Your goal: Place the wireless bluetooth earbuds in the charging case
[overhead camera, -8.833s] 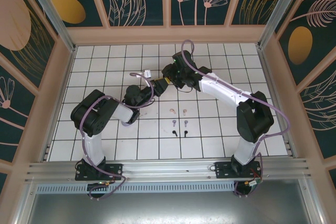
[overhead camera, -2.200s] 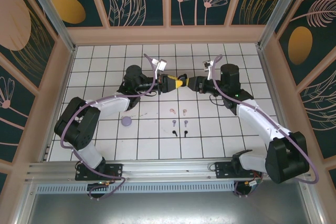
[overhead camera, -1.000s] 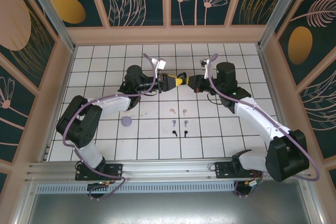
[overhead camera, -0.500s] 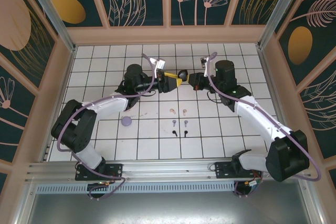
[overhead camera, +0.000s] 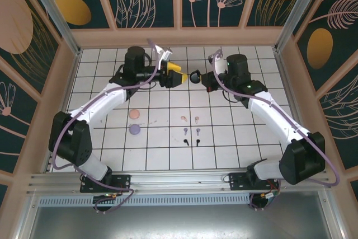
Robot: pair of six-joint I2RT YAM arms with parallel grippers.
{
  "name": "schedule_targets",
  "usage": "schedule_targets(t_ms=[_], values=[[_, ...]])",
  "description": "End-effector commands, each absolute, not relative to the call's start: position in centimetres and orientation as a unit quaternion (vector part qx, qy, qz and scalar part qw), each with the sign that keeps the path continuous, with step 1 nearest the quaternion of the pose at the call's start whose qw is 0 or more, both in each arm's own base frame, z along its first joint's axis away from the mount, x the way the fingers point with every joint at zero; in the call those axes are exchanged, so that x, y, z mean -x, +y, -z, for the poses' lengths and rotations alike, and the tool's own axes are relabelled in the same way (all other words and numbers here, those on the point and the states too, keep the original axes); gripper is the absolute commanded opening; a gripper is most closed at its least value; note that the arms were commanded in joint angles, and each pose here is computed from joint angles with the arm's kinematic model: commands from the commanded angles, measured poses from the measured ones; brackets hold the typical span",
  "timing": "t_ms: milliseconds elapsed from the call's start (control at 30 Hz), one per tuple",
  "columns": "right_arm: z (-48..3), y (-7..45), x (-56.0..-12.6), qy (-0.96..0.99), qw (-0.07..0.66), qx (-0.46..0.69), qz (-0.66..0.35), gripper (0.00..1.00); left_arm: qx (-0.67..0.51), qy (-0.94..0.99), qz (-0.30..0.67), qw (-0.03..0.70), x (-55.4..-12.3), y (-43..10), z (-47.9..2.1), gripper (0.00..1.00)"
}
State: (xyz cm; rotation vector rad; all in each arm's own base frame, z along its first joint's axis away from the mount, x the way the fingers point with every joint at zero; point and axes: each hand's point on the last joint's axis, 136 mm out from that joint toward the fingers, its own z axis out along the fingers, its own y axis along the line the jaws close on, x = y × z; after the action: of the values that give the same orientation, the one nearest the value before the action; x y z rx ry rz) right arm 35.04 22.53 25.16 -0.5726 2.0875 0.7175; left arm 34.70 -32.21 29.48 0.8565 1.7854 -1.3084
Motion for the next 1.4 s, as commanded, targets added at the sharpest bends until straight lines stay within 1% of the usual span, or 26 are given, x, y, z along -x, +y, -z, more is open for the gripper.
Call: schedule_targets(t_ms=[0,100,133,233,333,1033,1200,1367], values=[[-25.5,22.1,-35.0,0.822,0.425,0.291,-0.242,0.00,-0.381,0.721,0.502,0.289,-32.8,-31.9,-25.9,0.78],[-25.4,22.3,-34.9,0.819,0.420,0.309,-0.240,0.00,-0.398,0.722,0.501,0.264,-32.3,-31.9,-25.7,0.75],[-25.3,22.4,-34.8,0.818,0.418,0.314,-0.242,0.00,-0.400,0.727,0.499,0.248,-32.5,-32.0,-24.6,0.73],[-25.2,22.8,-34.6,0.815,0.411,0.323,-0.248,0.00,-0.410,0.734,0.491,0.227,-32.5,-32.0,-23.8,0.67],[-25.1,23.6,-34.3,0.813,0.407,0.333,-0.250,0.00,-0.419,0.737,0.485,0.214,-32.7,-32.1,-23.3,0.65],[-24.4,26.9,-33.7,0.810,0.394,0.364,-0.239,0.00,-0.432,0.716,0.510,0.202,-33.4,-33.1,-23.8,0.60],[-24.3,26.9,-33.8,0.811,0.393,0.365,-0.233,0.00,-0.436,0.715,0.510,0.199,-33.5,-33.2,-23.7,0.52],[-24.4,26.8,-33.9,0.811,0.395,0.366,-0.229,0.00,-0.438,0.713,0.511,0.196,-33.5,-33.2,-23.6,0.38]])
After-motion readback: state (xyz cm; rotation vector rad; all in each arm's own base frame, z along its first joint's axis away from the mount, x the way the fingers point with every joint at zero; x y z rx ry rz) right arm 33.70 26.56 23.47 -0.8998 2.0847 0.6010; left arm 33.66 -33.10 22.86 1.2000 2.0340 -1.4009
